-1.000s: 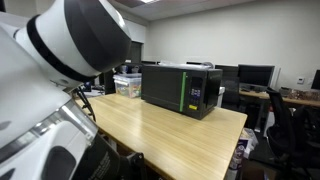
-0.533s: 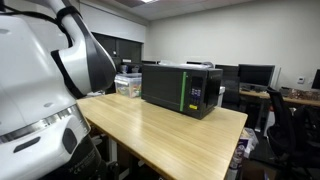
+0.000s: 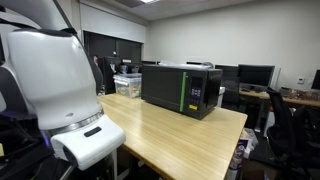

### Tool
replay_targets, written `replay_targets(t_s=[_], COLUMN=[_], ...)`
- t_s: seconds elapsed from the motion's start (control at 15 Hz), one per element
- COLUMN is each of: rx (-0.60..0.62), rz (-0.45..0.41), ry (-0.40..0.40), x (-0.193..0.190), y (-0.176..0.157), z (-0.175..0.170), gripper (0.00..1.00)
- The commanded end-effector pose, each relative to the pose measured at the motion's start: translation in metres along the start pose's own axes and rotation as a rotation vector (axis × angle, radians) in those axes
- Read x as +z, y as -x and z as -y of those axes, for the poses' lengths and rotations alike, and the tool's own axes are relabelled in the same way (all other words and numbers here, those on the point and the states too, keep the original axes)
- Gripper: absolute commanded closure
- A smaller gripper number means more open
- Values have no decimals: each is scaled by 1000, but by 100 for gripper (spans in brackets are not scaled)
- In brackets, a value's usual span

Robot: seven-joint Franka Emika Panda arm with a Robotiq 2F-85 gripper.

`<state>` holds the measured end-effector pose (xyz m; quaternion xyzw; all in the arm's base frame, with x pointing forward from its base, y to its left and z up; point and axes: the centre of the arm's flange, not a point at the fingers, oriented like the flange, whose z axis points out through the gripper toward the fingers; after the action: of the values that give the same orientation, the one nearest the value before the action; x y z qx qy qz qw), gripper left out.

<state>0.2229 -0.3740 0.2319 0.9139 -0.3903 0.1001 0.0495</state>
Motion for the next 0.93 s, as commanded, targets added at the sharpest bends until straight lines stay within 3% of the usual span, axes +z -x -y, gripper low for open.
replay_targets(t_s=[0.0, 0.27, 0.53, 0.67, 0.87], rx=[-105, -216, -308, -366, -396], rz=[12, 11, -2, -8, 73], ry=[11, -1, -83, -85, -14], x=[-56, -72, -87, -78, -40], y=[-18, -31, -32, -27, -14], z=[9, 8, 18, 21, 17], gripper=[99, 98, 98, 98, 98])
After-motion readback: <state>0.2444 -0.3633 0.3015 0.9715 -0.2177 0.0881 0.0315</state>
